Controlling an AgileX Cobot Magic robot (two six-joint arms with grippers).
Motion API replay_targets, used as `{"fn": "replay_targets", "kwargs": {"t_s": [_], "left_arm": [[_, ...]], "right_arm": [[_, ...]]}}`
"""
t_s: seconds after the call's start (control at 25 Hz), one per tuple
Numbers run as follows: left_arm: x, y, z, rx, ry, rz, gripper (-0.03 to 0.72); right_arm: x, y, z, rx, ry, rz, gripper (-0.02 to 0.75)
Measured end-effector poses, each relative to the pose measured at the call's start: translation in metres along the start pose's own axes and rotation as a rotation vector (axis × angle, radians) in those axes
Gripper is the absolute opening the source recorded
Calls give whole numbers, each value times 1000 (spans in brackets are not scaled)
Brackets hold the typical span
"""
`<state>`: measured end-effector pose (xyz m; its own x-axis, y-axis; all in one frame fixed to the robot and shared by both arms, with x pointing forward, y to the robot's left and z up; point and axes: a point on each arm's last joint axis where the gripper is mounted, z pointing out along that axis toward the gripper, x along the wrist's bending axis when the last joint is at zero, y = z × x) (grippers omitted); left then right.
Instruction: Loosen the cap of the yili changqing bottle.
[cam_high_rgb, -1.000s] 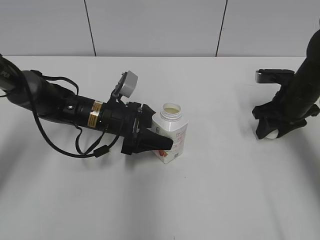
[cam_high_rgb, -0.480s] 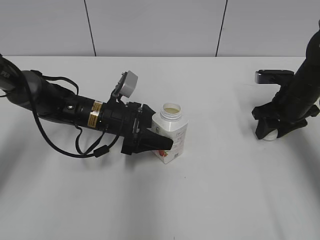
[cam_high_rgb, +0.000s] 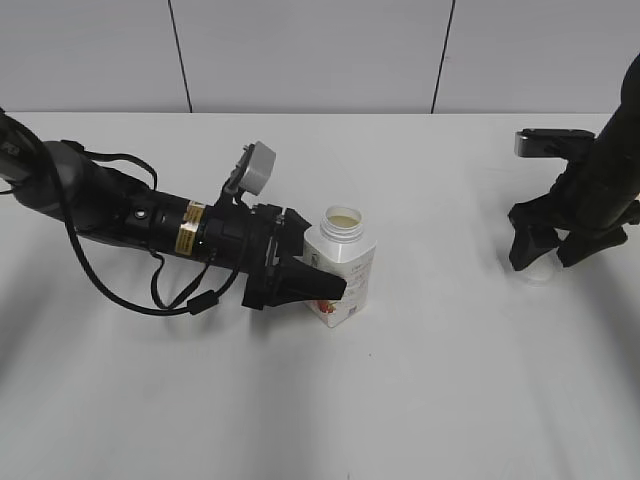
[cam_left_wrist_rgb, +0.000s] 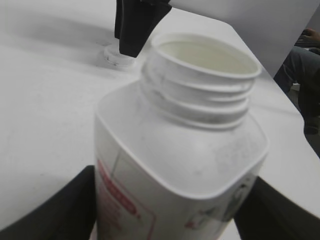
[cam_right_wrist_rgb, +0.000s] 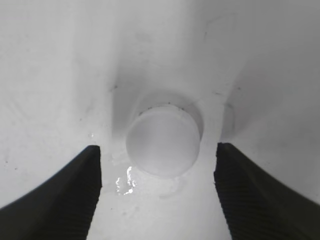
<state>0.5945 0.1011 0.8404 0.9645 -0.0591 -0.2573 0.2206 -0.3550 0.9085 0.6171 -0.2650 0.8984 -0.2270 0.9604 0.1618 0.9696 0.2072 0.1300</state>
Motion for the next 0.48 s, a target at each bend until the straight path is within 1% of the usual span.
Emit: {"fn": "replay_targets", "kwargs": {"t_s": [0.36, 0.48], "left_arm": [[0, 0, 0, 0, 0, -1, 481], [0, 0, 0, -2, 2, -21, 481]], "right_arm": [[5, 2, -27, -68, -9, -10, 556], [6, 3, -31, -81, -10, -11, 556]]}}
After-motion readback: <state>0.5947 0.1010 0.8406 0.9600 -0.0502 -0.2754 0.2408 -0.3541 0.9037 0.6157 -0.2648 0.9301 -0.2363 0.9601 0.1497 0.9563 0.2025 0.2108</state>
